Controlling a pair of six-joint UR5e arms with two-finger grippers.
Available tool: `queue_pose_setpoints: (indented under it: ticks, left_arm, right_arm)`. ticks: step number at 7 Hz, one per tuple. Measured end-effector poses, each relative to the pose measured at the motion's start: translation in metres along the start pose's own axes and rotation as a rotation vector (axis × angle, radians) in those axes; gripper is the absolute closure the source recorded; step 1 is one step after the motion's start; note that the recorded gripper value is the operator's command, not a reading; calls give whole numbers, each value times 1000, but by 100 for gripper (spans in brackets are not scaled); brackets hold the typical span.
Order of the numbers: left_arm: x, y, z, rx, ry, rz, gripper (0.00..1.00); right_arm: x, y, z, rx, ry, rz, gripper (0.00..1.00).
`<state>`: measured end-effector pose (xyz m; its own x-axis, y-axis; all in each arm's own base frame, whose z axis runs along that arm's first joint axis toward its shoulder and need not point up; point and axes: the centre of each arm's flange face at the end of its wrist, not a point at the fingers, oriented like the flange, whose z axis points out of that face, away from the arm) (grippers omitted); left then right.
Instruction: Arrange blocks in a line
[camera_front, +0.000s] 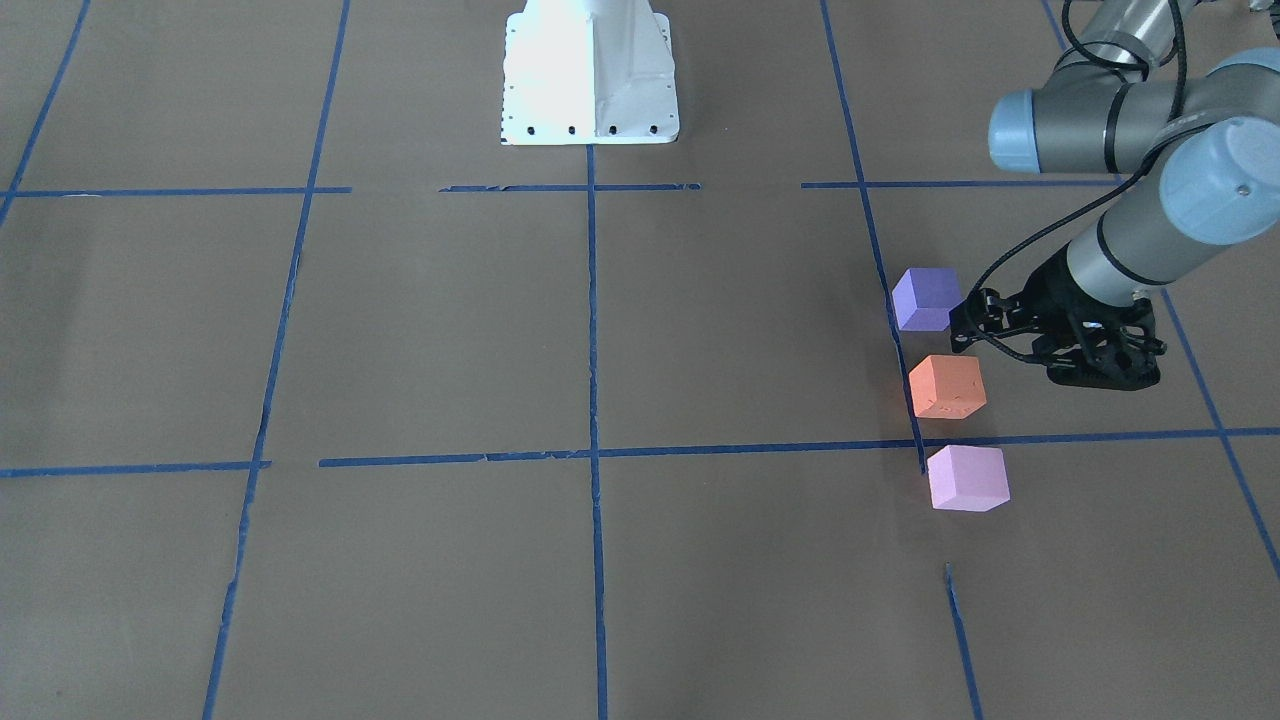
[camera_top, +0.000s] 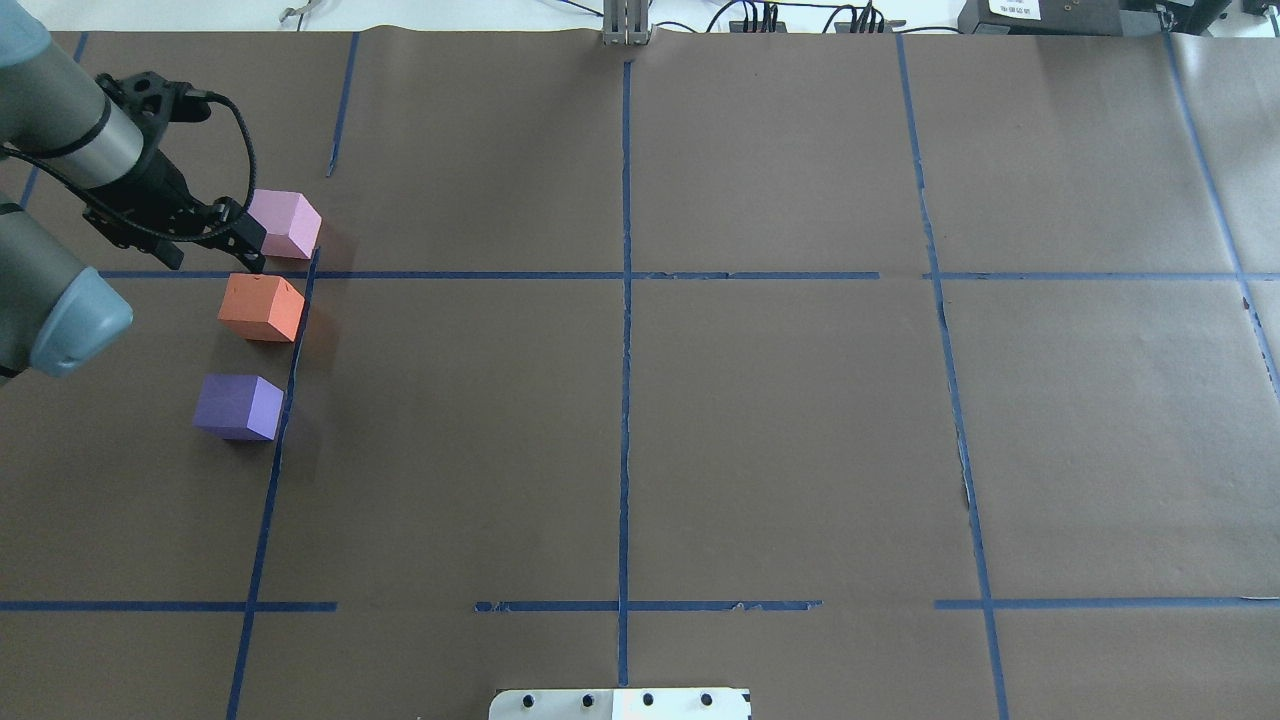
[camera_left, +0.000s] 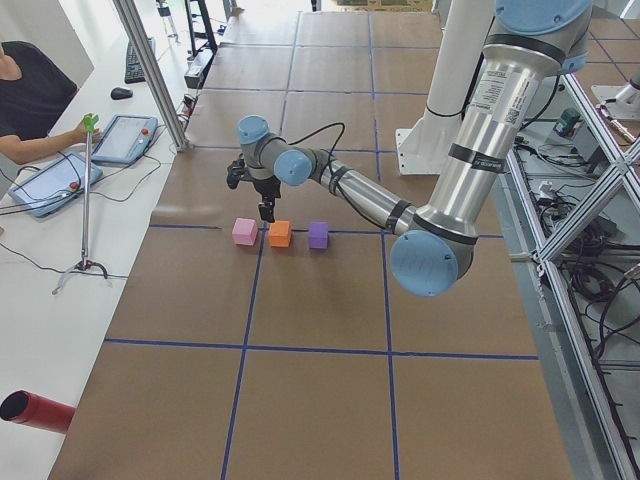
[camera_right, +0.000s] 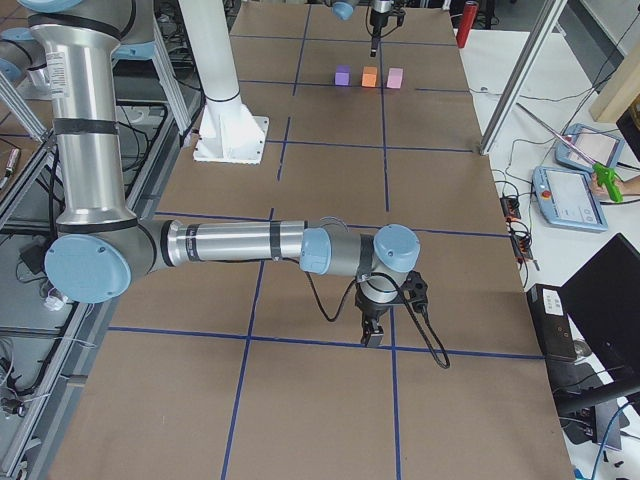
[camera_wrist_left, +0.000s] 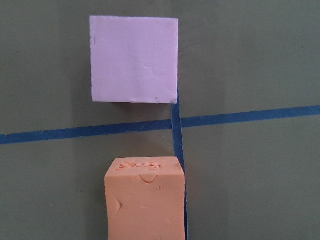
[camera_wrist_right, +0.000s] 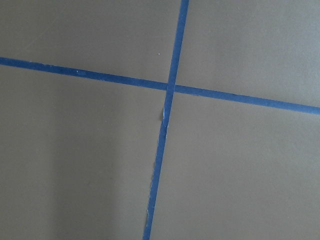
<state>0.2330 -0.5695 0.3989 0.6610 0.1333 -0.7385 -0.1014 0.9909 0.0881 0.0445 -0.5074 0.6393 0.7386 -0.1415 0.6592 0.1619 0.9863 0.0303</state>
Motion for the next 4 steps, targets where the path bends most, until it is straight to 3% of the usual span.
queue_pose_setpoints:
  ticks: [2, 4]
  left_arm:
    - [-95, -1, -65, 55, -57, 115, 0]
    - [-239, 46, -108, 76, -117, 219, 0]
  right_arm:
    - [0, 0, 0, 0, 0, 0, 0]
    - [0, 0, 0, 0, 0, 0, 0]
